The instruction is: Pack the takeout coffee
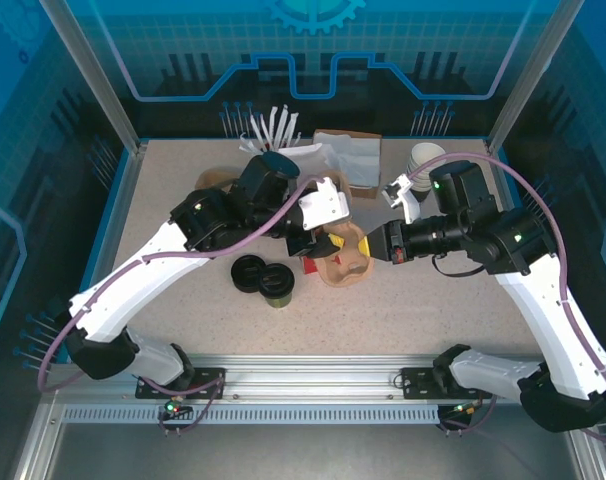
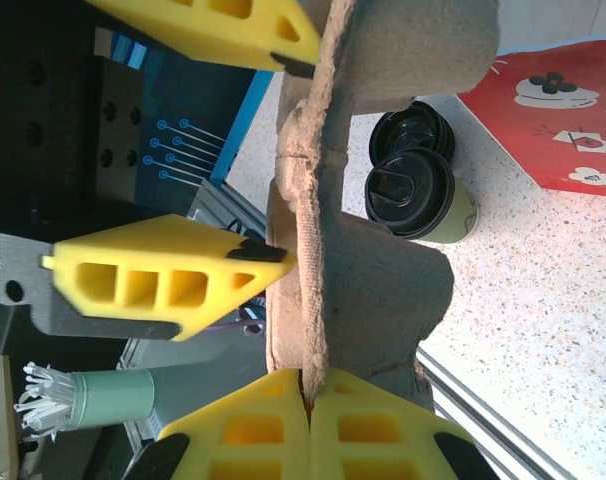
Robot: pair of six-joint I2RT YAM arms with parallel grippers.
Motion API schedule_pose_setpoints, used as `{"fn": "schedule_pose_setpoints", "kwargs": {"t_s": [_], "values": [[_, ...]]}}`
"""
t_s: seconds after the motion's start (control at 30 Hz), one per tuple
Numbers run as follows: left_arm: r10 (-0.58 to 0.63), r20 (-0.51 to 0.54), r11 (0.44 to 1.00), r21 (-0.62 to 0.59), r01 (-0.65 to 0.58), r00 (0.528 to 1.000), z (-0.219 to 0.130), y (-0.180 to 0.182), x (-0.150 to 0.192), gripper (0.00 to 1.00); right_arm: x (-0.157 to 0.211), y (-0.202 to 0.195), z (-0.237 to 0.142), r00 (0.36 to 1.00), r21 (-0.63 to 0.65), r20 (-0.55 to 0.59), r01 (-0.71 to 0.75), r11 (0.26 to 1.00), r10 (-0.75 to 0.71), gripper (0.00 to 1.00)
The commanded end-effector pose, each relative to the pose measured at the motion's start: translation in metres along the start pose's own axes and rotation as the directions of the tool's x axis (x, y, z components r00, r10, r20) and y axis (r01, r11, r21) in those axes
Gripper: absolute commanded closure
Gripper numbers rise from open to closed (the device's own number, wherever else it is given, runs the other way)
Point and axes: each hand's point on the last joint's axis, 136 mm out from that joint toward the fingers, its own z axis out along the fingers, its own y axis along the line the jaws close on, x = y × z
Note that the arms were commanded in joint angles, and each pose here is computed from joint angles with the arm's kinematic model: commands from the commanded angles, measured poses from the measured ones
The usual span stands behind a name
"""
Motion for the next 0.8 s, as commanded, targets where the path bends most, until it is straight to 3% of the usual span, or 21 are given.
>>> {"fn": "schedule_pose_setpoints", "kwargs": {"t_s": [0.0, 0.2, 0.57, 0.77], "values": [[0.031, -0.039, 0.999, -0.03, -0.032, 0.999, 0.002, 0.004, 0.004, 0.41, 0.001, 0.007, -0.002, 1.0, -0.013, -0.001, 0.024, 1.0, -0.024, 1.0], [0.029, -0.039, 0.999, -0.032, -0.03, 0.999, 0.005, 0.003, 0.007, 0.52, 0.002, 0.007, -0.001, 1.0, -0.012, 0.0, 0.026, 1.0, -0.026, 1.0], [0.025, -0.066, 0.999, -0.03, -0.027, 0.998, 0.013, 0.0, 0.015, 0.47, 0.005, 0.006, -0.001, 1.0, -0.009, -0.001, 0.03, 1.0, -0.03, 1.0], [0.026, -0.05, 0.998, -0.049, -0.029, 0.998, 0.01, 0.002, 0.011, 0.59, 0.005, 0.004, 0.0, 1.0, -0.004, -0.002, 0.025, 1.0, -0.025, 1.0]]}}
